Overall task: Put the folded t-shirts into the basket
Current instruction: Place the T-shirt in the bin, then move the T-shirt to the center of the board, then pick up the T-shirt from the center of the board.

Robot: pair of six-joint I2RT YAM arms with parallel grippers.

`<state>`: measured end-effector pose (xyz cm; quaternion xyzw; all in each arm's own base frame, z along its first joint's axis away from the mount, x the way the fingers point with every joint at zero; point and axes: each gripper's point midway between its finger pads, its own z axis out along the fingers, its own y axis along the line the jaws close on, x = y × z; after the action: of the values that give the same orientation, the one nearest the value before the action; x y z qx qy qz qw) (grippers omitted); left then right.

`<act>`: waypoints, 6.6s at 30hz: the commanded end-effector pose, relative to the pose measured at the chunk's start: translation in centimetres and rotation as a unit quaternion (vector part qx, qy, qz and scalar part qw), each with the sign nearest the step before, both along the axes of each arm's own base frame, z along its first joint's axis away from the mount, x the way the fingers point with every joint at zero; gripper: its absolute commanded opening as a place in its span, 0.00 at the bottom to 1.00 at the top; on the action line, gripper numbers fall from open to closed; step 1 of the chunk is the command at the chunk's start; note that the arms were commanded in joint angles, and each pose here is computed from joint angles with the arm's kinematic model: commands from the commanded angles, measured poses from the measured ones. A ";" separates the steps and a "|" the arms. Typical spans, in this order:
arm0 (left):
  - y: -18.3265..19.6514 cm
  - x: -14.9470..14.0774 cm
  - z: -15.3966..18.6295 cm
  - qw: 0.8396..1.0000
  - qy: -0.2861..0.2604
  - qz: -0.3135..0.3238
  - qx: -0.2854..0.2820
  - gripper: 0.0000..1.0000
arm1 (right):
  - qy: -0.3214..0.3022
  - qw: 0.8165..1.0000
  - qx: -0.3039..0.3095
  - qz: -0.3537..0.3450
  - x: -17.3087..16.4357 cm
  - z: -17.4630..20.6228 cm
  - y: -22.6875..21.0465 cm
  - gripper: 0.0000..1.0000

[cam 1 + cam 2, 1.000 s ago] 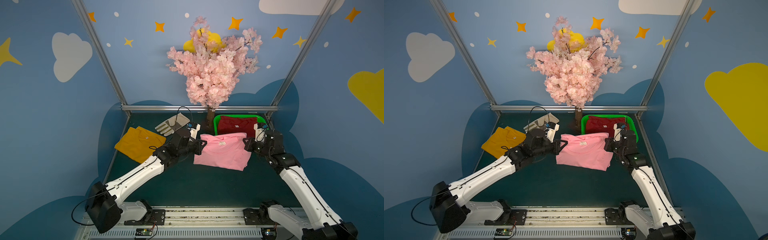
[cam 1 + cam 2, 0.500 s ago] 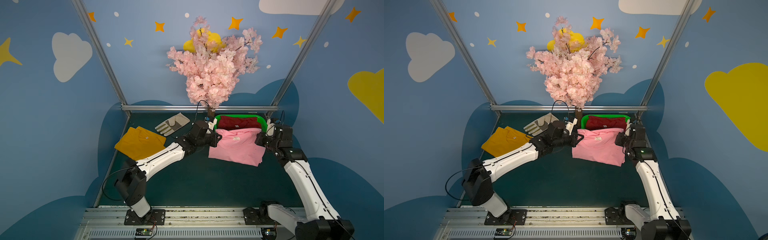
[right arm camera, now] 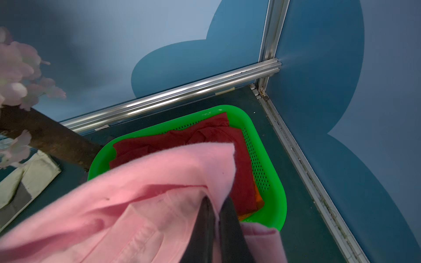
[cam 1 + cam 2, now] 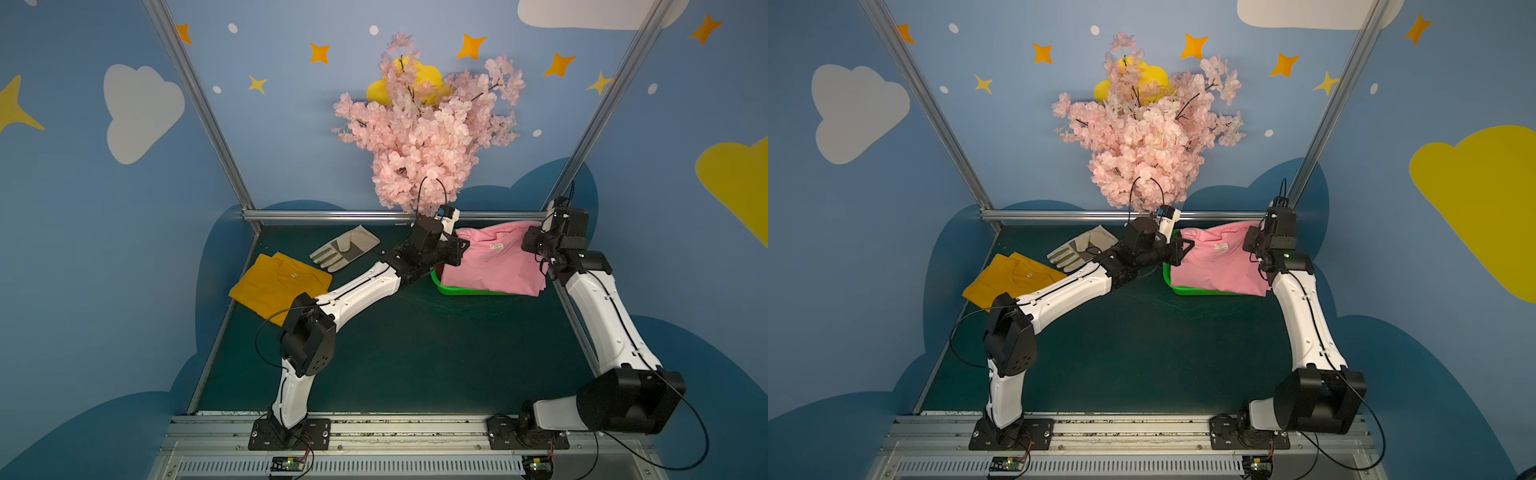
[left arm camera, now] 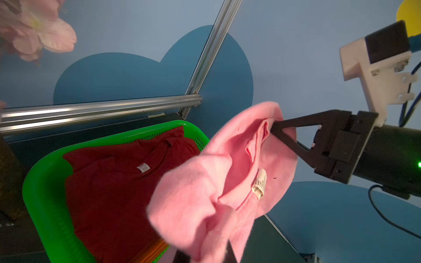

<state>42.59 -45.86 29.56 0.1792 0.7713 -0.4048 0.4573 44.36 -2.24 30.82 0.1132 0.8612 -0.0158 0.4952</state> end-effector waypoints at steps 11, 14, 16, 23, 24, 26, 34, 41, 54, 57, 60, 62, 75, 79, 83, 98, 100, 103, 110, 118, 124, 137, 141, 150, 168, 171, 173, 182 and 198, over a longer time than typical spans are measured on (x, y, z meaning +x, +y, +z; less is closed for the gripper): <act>-3.6 5.0 -1.3 0.996 -0.064 0.010 0.059 0.03 | 0.001 0.998 -0.059 0.006 7.7 -1.0 -2.2 0.00; -4.0 5.3 -2.2 0.996 -0.057 0.004 0.068 0.02 | 0.013 0.998 -0.064 0.007 8.2 -1.8 -2.6 0.00; -4.1 5.3 -3.1 0.997 -0.042 0.003 0.070 0.02 | 0.021 0.998 -0.065 0.007 8.4 -2.4 -3.0 0.00; -3.8 4.6 -6.3 0.997 0.007 0.010 0.080 0.04 | 0.058 0.996 -0.062 0.015 9.6 -5.6 -3.5 0.00; -3.7 4.7 -6.8 0.996 0.009 0.015 0.083 0.04 | 0.063 0.996 -0.063 0.015 9.8 -6.2 -3.5 0.00; -3.4 5.1 -7.9 0.995 0.011 0.022 0.093 0.04 | 0.072 0.995 -0.063 0.017 10.2 -7.2 -3.5 0.00; -3.0 7.6 -9.9 0.989 -0.036 0.046 0.133 0.08 | 0.099 0.992 -0.069 0.023 11.4 -10.6 -3.5 0.00; -2.7 9.7 -11.7 0.983 -0.061 0.059 0.164 0.11 | 0.114 0.991 -0.061 0.038 12.2 -13.0 -2.8 0.00; -2.4 12.2 -14.7 0.970 -0.090 0.075 0.215 0.38 | 0.131 0.988 -0.073 0.035 14.1 -15.6 -2.3 0.32; -2.0 12.5 -15.0 0.965 -0.094 0.084 0.231 0.48 | 0.132 0.988 -0.076 0.033 14.4 -15.9 -2.0 0.42; -1.5 12.4 -14.7 0.961 -0.094 0.092 0.243 0.57 | 0.133 0.987 -0.084 0.025 14.4 -15.6 -2.1 0.46; -0.9 12.3 -14.4 0.958 -0.093 0.099 0.253 0.61 | 0.132 0.987 -0.092 0.018 14.2 -15.0 -2.2 0.48; 2.5 9.4 -11.4 0.931 -0.112 0.126 0.323 0.88 | 0.121 0.989 -0.065 0.046 9.1 -9.0 0.6 0.52; 3.6 7.7 -10.6 0.930 -0.107 0.125 0.329 0.92 | 0.109 0.992 -0.025 0.058 6.8 -7.9 2.0 0.53; 5.1 4.6 -10.2 0.942 -0.078 0.104 0.311 0.93 | 0.102 0.992 0.026 0.065 4.4 -7.9 3.4 0.53; 29.6 -5.9 -15.8 0.940 0.112 0.210 0.243 0.92 | 0.074 0.968 0.127 0.201 -7.1 -8.6 17.7 0.75; 33.5 -5.9 -17.2 0.922 0.145 0.246 0.262 0.92 | 0.086 0.962 0.121 0.230 -8.9 -9.6 19.8 0.79; 38.1 -5.9 -18.9 0.891 0.190 0.287 0.295 0.92 | 0.103 0.952 0.115 0.265 -11.2 -11.0 22.2 0.80; 44.0 -5.0 -22.2 0.859 0.284 0.328 0.271 0.92 | 0.135 0.930 0.113 0.322 -14.2 -13.4 25.8 0.80; 45.0 -4.0 -26.1 0.844 0.381 0.297 0.234 0.92 | 0.135 0.930 0.101 0.326 -15.0 -14.0 25.8 0.80; 41.3 -4.7 -26.9 0.860 0.401 0.250 0.191 0.89 | 0.139 0.936 0.079 0.313 -15.5 -13.9 24.2 0.81; 27.7 -14.0 -29.2 0.877 0.429 0.125 0.173 0.85 | 0.127 0.961 0.086 0.231 -15.9 -14.3 18.7 0.82; 20.7 -17.0 -28.7 0.895 0.414 0.070 0.150 0.85 | 0.131 0.965 0.085 0.209 -15.8 -15.7 16.4 0.82; 13.1 -17.2 -21.5 0.937 0.331 0.000 0.112 0.86 | 0.170 0.959 0.142 0.178 -16.1 -18.5 15.4 0.82; 33.2 -5.1 -21.7 0.933 0.291 0.139 0.157 0.87 | 0.269 0.912 0.140 0.277 -17.3 -25.3 26.2 0.73; 33.0 -4.4 -22.8 0.930 0.310 0.119 0.160 0.87 | 0.280 0.908 0.140 0.280 -17.7 -26.5 27.1 0.70; 32.7 -4.0 -23.3 0.929 0.317 0.107 0.157 0.87 | 0.285 0.906 0.139 0.281 -17.8 -27.0 27.5 0.67; 31.6 -3.7 -26.5 0.920 0.354 0.072 0.151 0.84 | 0.297 0.900 0.133 0.289 -18.3 -28.8 29.1 0.51; 29.2 -5.9 -30.2 0.898 0.415 0.020 0.148 0.55 | 0.266 0.909 0.148 0.285 -14.4 -26.9 29.1 0.13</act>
<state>40.57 -15.72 3.18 0.0492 0.9342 -0.3151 0.1599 28.45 26.61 2.83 -0.0741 0.9552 0.2121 0.1927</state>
